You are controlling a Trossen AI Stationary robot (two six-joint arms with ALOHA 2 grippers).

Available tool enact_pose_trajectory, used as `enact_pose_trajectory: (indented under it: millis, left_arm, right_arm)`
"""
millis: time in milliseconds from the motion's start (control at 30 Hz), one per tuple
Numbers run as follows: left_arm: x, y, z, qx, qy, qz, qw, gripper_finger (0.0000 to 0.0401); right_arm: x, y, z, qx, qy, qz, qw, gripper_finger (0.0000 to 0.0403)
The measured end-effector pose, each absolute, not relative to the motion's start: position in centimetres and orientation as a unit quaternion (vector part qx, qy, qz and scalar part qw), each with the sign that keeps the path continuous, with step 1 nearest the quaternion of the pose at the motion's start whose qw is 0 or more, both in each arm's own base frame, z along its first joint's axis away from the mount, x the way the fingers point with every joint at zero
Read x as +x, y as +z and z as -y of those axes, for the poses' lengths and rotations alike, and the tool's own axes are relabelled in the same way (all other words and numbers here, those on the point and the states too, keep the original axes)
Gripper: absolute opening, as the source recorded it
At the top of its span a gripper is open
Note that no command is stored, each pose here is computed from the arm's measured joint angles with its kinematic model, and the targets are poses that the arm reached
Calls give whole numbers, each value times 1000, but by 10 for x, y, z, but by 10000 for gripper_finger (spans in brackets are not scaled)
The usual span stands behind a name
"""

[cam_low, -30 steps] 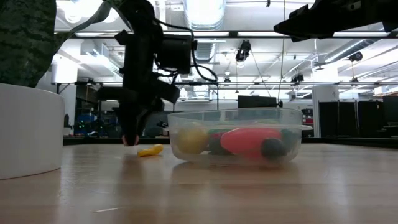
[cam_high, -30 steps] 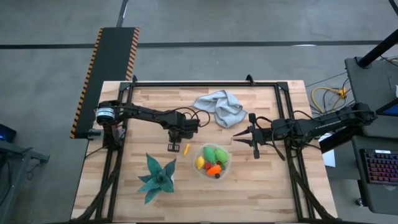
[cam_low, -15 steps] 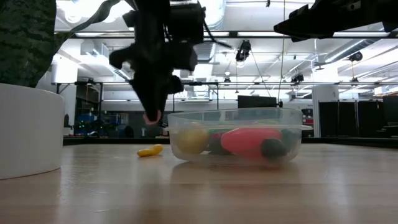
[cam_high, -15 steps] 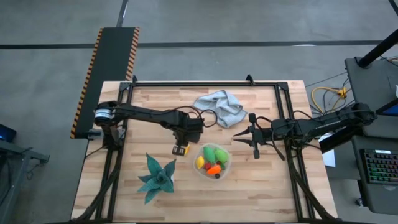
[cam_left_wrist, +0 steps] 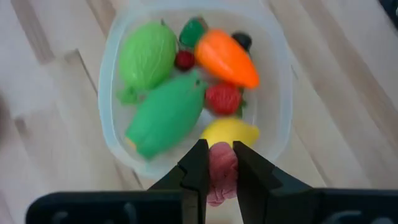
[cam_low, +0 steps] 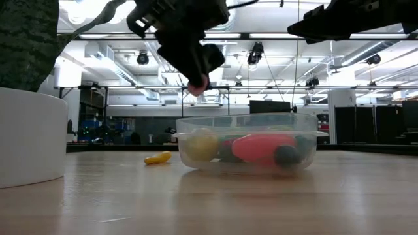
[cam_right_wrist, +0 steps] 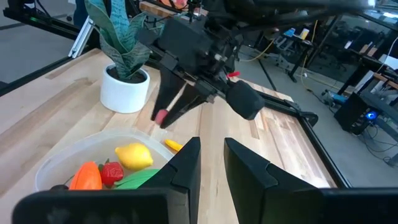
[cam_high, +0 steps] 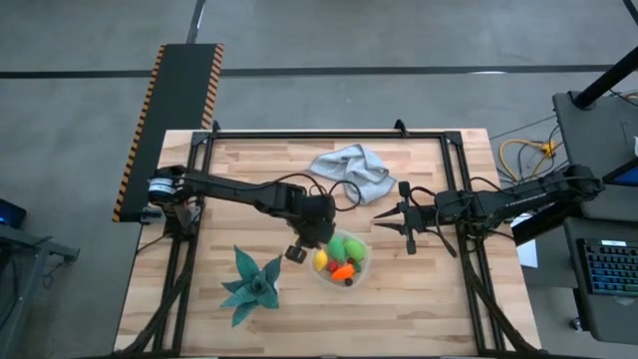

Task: Pick and placing Produce into tupperware
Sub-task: Put the apricot into the container

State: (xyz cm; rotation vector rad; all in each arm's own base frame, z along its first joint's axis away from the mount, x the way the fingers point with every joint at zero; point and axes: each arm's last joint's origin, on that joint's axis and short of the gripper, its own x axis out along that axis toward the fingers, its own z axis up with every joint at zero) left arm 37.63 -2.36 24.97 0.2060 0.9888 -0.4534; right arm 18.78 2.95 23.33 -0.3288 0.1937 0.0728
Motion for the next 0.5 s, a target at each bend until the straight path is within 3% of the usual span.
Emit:
enact_pose_trajectory:
  millis: [267,500]
  left_arm:
    - [388,238,29,95,-247,-404,876,36]
    - [395,218,30,102,-253,-409,871,36]
  right_arm:
    - [188,233,-29,-162,36,-96,981,63]
    - [188,233,-29,-162,36,-96,981,63]
